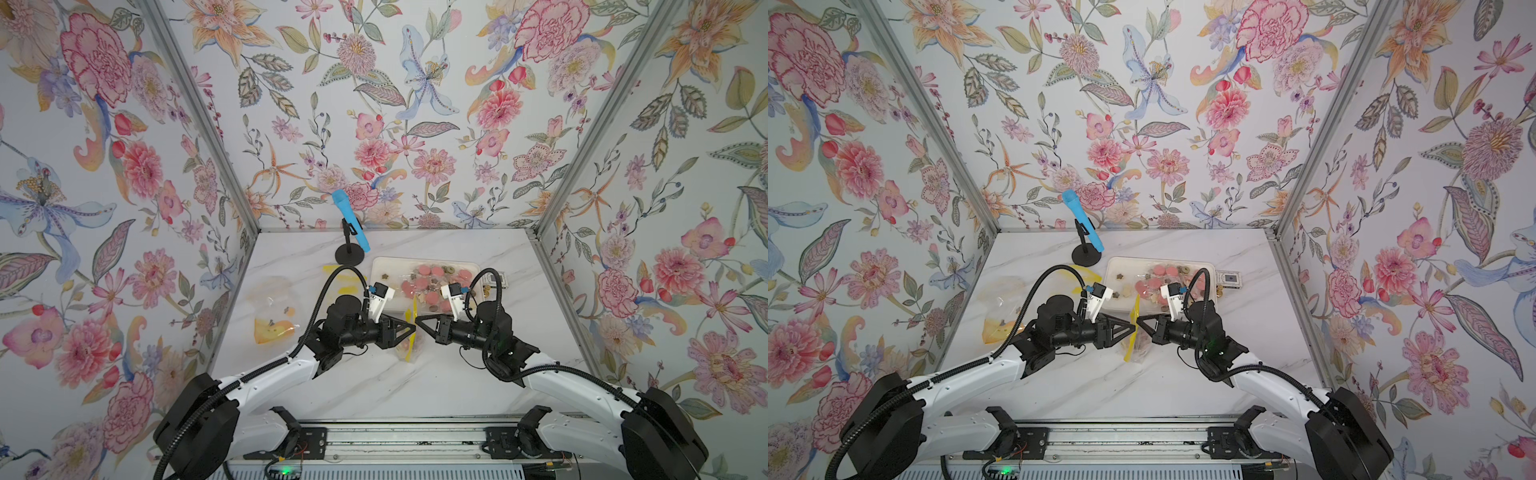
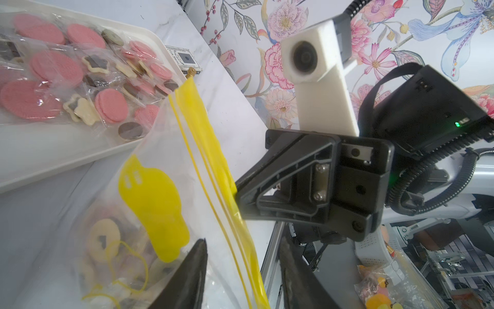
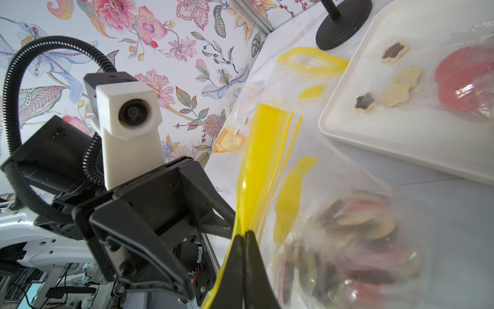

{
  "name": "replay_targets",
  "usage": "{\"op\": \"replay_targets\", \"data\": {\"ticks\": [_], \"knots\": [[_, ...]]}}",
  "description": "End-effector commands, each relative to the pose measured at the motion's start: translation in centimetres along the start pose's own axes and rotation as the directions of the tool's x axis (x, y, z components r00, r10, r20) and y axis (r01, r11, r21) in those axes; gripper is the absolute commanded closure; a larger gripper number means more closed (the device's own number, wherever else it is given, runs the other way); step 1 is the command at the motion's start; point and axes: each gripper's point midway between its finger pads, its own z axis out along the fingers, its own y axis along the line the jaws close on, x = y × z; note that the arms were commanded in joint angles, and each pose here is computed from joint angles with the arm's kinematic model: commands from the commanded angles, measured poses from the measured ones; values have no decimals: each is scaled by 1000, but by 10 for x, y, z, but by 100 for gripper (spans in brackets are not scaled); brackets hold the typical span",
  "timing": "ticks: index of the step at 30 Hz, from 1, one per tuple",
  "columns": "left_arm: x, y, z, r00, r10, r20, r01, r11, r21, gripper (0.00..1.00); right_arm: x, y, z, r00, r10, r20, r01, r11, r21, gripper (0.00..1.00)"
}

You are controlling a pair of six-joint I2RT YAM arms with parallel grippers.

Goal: Pour cookies out of the ziploc bag
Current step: Open the ziploc bag at the center of the board.

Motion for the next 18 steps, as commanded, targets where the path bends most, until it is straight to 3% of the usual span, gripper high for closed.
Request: {"op": "replay_targets", "data": {"ticks": [1, 10, 18], "knots": [[-13, 5, 0, 999, 12, 40, -11, 1000, -29, 56, -4, 6, 0, 1000, -19, 13, 19, 1000, -21, 100], [-18, 18, 11, 1000, 13, 22, -11, 998, -65, 59, -5, 4, 0, 1000, -21, 7, 21, 1000, -4, 100], [-16, 23, 10, 1000, 16, 8, -15, 995, -95, 70, -6, 3, -1, 1000, -24, 10, 24, 1000, 4, 100]]}}
